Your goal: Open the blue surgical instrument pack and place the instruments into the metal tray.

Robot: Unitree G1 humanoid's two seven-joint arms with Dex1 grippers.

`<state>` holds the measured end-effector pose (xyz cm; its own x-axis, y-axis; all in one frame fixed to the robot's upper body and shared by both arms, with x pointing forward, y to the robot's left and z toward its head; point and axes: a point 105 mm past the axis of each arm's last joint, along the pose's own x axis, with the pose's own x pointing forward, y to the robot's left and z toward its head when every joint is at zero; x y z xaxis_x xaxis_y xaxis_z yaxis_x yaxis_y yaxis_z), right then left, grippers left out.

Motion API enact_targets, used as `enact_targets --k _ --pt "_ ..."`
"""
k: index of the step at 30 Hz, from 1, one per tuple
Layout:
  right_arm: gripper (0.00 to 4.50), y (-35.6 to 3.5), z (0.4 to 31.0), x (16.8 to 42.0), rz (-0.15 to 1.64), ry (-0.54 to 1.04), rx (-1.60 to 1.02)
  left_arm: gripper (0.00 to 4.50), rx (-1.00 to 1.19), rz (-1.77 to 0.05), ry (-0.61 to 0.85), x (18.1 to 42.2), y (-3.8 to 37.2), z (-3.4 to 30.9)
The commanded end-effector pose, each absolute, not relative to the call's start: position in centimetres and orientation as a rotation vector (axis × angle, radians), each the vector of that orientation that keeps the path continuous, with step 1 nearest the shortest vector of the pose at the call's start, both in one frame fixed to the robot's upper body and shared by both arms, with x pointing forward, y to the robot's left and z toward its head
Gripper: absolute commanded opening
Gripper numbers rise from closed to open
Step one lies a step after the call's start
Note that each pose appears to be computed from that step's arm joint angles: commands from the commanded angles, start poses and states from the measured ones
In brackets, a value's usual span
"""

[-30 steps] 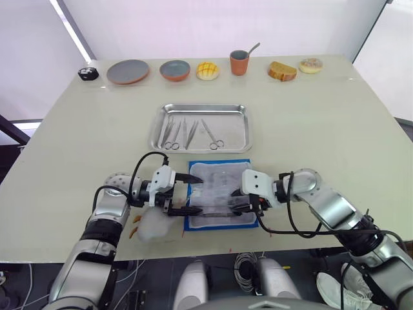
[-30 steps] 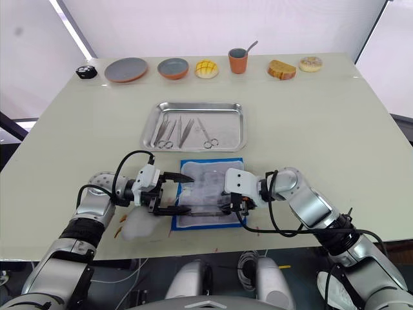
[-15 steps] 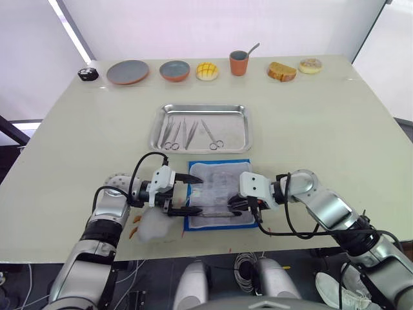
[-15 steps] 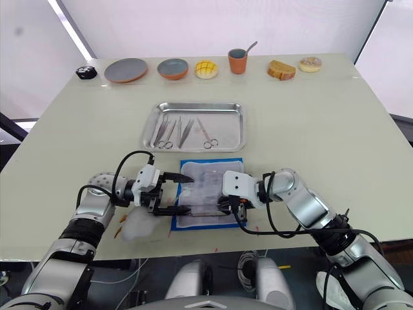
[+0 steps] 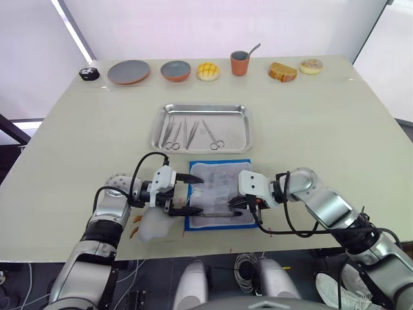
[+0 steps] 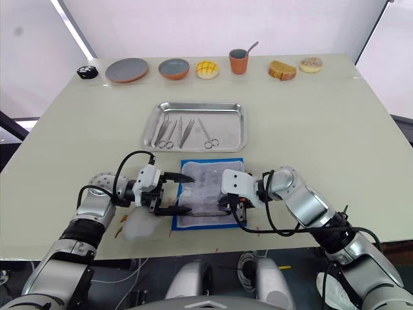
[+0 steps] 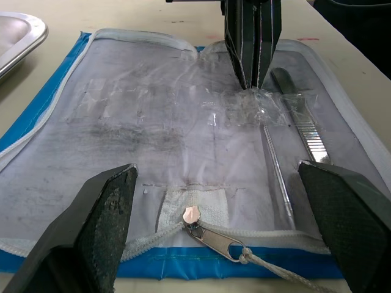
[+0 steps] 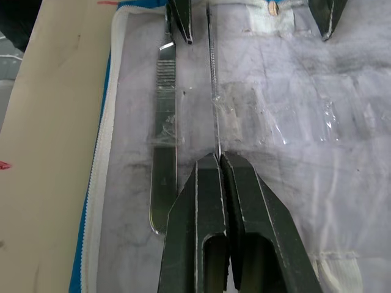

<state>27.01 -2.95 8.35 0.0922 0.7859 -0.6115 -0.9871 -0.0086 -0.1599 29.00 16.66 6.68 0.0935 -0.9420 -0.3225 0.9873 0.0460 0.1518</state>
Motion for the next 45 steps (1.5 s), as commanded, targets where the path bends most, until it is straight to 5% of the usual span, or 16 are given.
enact_targets --k 1,23,32,38,45 --pt "0.03 -3.0 9.9 27.2 1.448 0.374 -0.673 4.50 0.359 -1.495 0.238 28.2 17.0 5.0" --pt "0.03 -6.5 13.3 27.8 1.374 0.377 -0.856 4.50 0.370 -1.493 0.240 28.3 16.9 4.9" --pt "0.03 -11.1 14.9 28.1 1.323 0.422 -0.915 4.50 0.372 -1.490 0.241 28.5 16.8 5.2" --pt "0.03 -14.0 16.4 27.2 1.304 0.455 -0.834 4.50 0.370 -1.483 0.238 28.8 16.7 5.2" --pt "0.03 -11.7 19.6 29.4 1.183 0.276 -0.497 4.50 0.371 -1.478 0.231 29.0 16.6 5.0"
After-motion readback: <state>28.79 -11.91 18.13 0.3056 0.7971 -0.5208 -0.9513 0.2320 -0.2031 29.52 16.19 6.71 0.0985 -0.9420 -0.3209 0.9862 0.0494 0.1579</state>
